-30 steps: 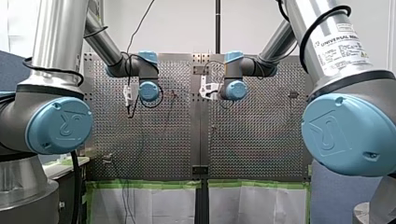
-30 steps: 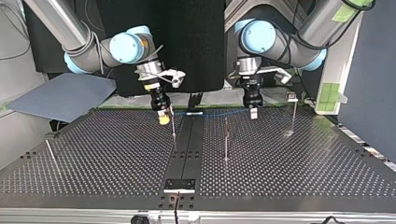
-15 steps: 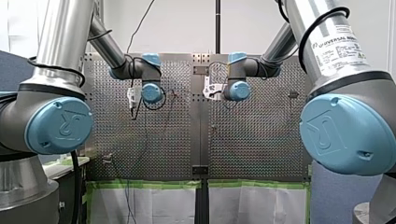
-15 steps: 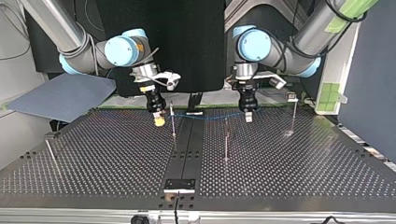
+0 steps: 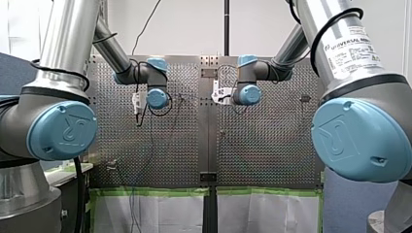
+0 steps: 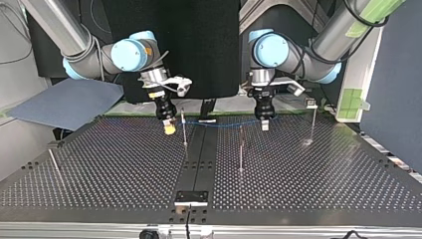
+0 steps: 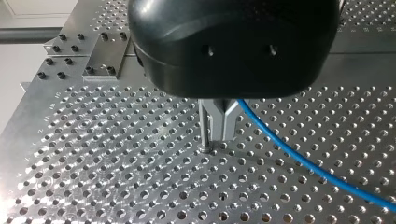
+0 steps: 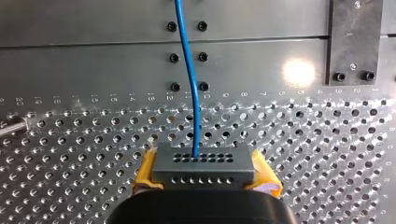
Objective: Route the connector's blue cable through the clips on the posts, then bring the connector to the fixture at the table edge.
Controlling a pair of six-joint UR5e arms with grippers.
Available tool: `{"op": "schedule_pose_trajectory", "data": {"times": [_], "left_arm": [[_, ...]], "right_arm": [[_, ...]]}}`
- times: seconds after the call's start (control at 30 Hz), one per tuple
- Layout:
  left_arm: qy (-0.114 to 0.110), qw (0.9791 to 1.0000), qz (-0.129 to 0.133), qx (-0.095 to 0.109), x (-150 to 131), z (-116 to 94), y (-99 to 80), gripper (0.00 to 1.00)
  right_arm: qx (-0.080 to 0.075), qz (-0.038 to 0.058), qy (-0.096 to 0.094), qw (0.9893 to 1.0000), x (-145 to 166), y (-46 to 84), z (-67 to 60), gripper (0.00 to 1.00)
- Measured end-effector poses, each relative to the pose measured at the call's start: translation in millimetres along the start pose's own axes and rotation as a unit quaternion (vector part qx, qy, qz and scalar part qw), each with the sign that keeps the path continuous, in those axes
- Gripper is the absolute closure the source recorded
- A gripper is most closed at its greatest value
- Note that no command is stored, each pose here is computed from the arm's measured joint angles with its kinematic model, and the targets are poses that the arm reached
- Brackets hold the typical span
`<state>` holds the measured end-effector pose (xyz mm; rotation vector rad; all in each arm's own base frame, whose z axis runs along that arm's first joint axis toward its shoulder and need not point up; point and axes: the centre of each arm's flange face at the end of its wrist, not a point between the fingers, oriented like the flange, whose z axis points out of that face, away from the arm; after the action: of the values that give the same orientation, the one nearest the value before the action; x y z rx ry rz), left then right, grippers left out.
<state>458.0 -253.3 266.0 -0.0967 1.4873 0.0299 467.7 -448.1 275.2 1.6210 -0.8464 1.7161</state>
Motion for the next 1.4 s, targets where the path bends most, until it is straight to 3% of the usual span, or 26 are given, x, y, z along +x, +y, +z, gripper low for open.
{"op": "schedule_pose_trajectory", "data": {"times": [0.23,0.5,0.83,1.4], "left_arm": [[0.001,0.9999,-0.006,0.01,8.6,17.5,-7.7,1.0],[0.012,0.9999,-0.01,0.004,15.5,40.7,-7.6,1.0],[-0.013,0.9997,-0.021,-0.004,-11.7,70.9,-5.9,1.0],[-0.017,0.9996,-0.021,-0.013,-16.9,85.6,9.7,1.0]], "right_arm": [[-0.002,0.0002,-0.001,1.0,-2.3,3.6,1.1,1.0],[-0.007,0.0006,0.0,1.0,-4.1,11.8,3.5,1.0],[-0.009,0.0011,0.006,0.9999,-3.8,24.0,7.8,1.0],[-0.004,0.0027,0.013,0.9999,-2.1,37.8,14.9,1.0]]}}
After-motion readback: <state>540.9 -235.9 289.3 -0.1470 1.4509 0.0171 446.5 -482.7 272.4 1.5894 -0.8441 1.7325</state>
